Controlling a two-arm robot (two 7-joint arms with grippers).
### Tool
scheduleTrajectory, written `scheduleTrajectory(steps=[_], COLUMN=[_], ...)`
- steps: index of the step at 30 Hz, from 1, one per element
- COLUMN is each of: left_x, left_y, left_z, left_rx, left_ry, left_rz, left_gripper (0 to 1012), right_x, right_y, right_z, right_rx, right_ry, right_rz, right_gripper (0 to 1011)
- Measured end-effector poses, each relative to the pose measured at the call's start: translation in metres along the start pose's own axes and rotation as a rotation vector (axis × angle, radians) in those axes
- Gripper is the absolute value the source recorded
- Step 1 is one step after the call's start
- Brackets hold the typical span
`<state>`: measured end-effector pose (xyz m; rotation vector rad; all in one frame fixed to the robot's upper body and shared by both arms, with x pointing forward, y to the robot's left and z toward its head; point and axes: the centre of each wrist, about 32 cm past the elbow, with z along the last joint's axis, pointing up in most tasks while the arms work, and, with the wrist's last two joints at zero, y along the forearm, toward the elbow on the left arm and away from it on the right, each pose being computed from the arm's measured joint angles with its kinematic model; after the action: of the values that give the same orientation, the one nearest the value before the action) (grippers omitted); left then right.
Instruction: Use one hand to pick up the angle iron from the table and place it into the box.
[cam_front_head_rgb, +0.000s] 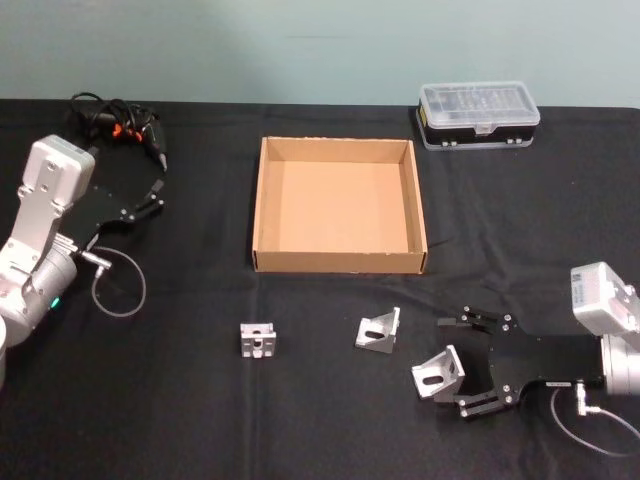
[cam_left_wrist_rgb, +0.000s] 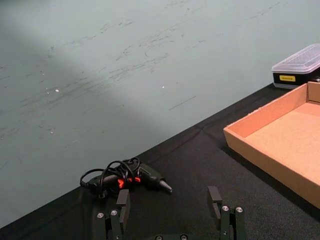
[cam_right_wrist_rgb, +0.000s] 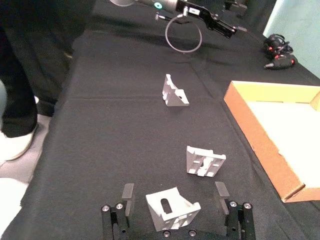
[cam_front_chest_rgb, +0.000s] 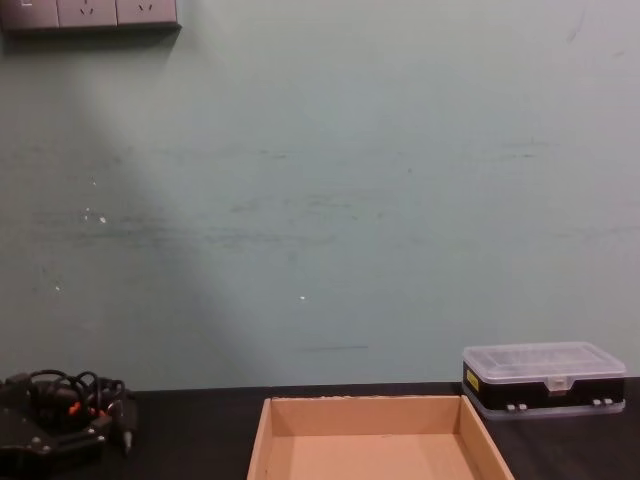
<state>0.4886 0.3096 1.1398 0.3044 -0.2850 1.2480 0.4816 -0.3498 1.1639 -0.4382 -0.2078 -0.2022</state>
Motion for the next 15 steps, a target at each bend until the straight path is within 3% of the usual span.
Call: scheduleTrajectory(steps=[15], left_x=[0.0000], left_y=[0.0000], left_z=[0.0000], left_rx=[0.000], left_ry=[0.000], left_rz=[0.000], left_gripper=[1011], right_x=[0.000], right_y=[0.013], right_z=[-0.002], right_rx=[-0.060], right_ry=[0.025], right_rz=[-0.025], right_gripper=[1003])
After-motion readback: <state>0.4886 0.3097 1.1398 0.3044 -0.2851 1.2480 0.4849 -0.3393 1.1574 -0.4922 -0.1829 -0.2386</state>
